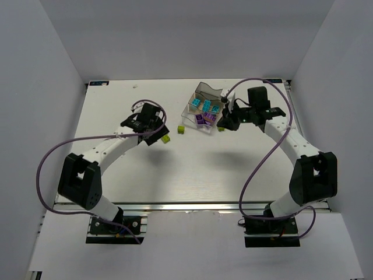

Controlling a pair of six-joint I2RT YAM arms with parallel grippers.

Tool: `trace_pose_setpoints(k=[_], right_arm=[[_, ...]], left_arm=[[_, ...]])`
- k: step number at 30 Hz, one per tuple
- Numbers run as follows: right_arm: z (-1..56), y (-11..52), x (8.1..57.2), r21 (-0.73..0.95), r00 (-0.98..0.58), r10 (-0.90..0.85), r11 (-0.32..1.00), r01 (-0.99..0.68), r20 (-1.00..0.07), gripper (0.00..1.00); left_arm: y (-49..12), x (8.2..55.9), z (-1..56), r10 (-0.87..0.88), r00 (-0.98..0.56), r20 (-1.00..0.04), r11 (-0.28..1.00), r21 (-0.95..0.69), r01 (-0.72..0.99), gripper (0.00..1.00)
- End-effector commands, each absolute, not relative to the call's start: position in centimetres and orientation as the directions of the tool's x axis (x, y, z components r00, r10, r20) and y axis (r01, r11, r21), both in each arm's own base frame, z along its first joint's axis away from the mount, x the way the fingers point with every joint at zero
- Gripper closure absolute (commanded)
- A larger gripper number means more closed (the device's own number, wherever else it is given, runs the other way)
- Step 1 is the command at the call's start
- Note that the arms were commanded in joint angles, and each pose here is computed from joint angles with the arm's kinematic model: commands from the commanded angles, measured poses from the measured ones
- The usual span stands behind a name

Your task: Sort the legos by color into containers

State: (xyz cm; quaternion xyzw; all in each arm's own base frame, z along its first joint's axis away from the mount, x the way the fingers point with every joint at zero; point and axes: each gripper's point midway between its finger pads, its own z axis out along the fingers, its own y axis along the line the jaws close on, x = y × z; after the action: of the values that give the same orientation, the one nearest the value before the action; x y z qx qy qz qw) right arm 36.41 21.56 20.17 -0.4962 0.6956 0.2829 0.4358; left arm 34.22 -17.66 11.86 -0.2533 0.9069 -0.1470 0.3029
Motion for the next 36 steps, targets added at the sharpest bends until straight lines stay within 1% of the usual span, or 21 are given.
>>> trace_pose_setpoints(k=[1,5,6,7,11,14,20,24,36], right_arm=[[21.2,22.0,34.0,-0.022,-0.108,-0.392,0.313,-0.949,-0.914,0.82],[21.4,21.7,33.7,-0.016,-0.124,-0.381,0.343,-0.939,-0.916,0.63],[21.5,21.7,33.6,-0.018,-0.123,-0.381,0.346,-0.938,-0.916,0.6],[21.5,21.5,33.7,-0.023,-0.126,-0.385,0.359,-0.933,-0.914,0.58],[21.6,21.0,33.5,-0.022,-0.138,-0.38,0.388,-0.921,-0.915,0.54],[21.3,20.5,33.2,-0.014,-0.153,-0.374,0.408,-0.913,-0.915,0.52],[20.4,19.2,32.7,-0.002,-0.179,-0.371,0.439,-0.899,-0.911,0.52],[20.1,18.6,32.9,0.005,-0.193,-0.366,0.457,-0.889,-0.911,0.52],[19.7,17.5,33.5,0.029,-0.221,-0.345,0.484,-0.875,-0.912,0.51]], left_arm=[[-16.5,35.1,12.3,-0.534,-0.686,-0.495,0.846,-0.312,-0.433,0.33],[-16.9,36.3,11.7,-0.514,-0.708,-0.484,0.857,-0.263,-0.443,0.28],[-17.0,36.4,11.5,-0.508,-0.715,-0.48,0.861,-0.253,-0.442,0.27],[-17.2,37.0,12.0,-0.508,-0.712,-0.485,0.861,-0.26,-0.437,0.24],[-17.6,38.1,10.4,-0.474,-0.743,-0.472,0.879,-0.202,-0.432,0.23],[-18.1,39.1,10.3,-0.46,-0.754,-0.47,0.886,-0.187,-0.424,0.23],[-18.9,40.3,8.0,-0.42,-0.798,-0.431,0.905,-0.128,-0.407,0.23],[-19.4,41.6,7.8,-0.402,-0.807,-0.433,0.912,-0.106,-0.397,0.23],[-18.2,40.5,5.0,-0.374,-0.837,-0.399,0.917,-0.026,-0.398,0.25]])
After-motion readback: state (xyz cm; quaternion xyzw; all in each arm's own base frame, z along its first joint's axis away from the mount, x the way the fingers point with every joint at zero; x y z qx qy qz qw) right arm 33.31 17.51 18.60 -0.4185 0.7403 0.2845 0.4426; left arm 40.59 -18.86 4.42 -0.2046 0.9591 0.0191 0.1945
